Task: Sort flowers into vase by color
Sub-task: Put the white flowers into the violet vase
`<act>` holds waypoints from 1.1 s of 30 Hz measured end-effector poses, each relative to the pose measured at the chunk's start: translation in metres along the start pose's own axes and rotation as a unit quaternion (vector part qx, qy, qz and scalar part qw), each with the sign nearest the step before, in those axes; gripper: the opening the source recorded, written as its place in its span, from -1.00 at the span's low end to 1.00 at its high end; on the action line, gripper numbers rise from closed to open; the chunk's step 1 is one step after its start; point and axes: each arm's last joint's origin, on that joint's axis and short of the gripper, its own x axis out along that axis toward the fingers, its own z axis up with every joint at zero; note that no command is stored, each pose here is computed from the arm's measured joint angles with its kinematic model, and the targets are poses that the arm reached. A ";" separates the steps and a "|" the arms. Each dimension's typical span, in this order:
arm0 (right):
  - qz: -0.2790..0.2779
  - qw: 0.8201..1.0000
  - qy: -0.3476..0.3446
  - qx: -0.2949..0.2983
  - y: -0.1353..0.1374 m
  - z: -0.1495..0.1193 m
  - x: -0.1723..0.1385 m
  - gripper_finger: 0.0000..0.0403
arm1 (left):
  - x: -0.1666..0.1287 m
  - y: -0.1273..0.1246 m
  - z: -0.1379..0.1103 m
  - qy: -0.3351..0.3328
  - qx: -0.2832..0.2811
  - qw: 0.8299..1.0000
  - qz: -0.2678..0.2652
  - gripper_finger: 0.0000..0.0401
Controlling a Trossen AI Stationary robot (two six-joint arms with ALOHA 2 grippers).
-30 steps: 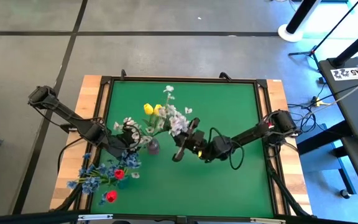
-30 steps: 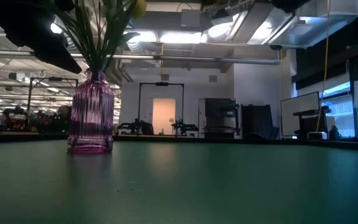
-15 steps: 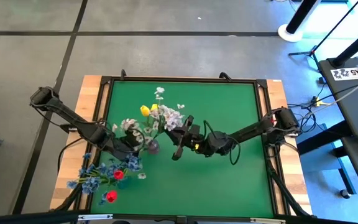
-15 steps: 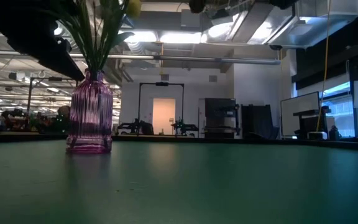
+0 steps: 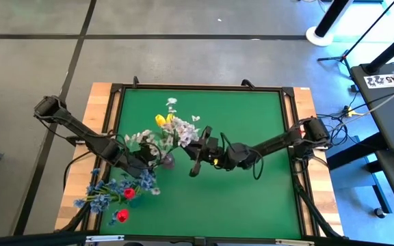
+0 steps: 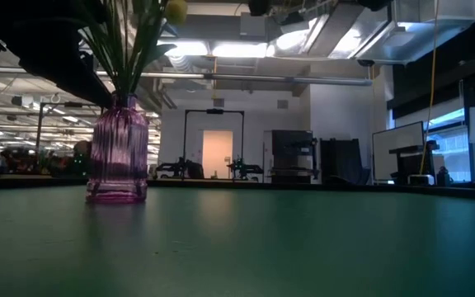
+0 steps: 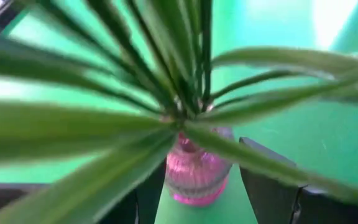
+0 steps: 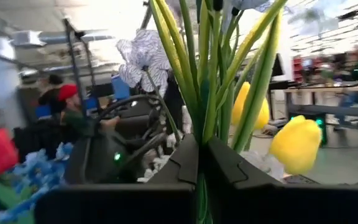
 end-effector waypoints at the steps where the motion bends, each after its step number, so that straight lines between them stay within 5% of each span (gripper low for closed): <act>1: 0.007 1.000 0.003 -0.004 -0.002 -0.001 0.001 -0.95 | 0.000 0.000 0.000 -0.002 0.001 1.000 0.002 -0.04; 19: 0.080 0.982 0.145 -0.086 -0.034 -0.044 0.016 -0.95 | 0.005 0.005 0.009 -0.020 0.005 1.000 0.003 -0.04; 33: 0.069 0.973 0.189 -0.116 -0.036 -0.076 0.016 -0.93 | 0.002 0.006 0.012 -0.031 0.018 0.999 -0.002 -0.04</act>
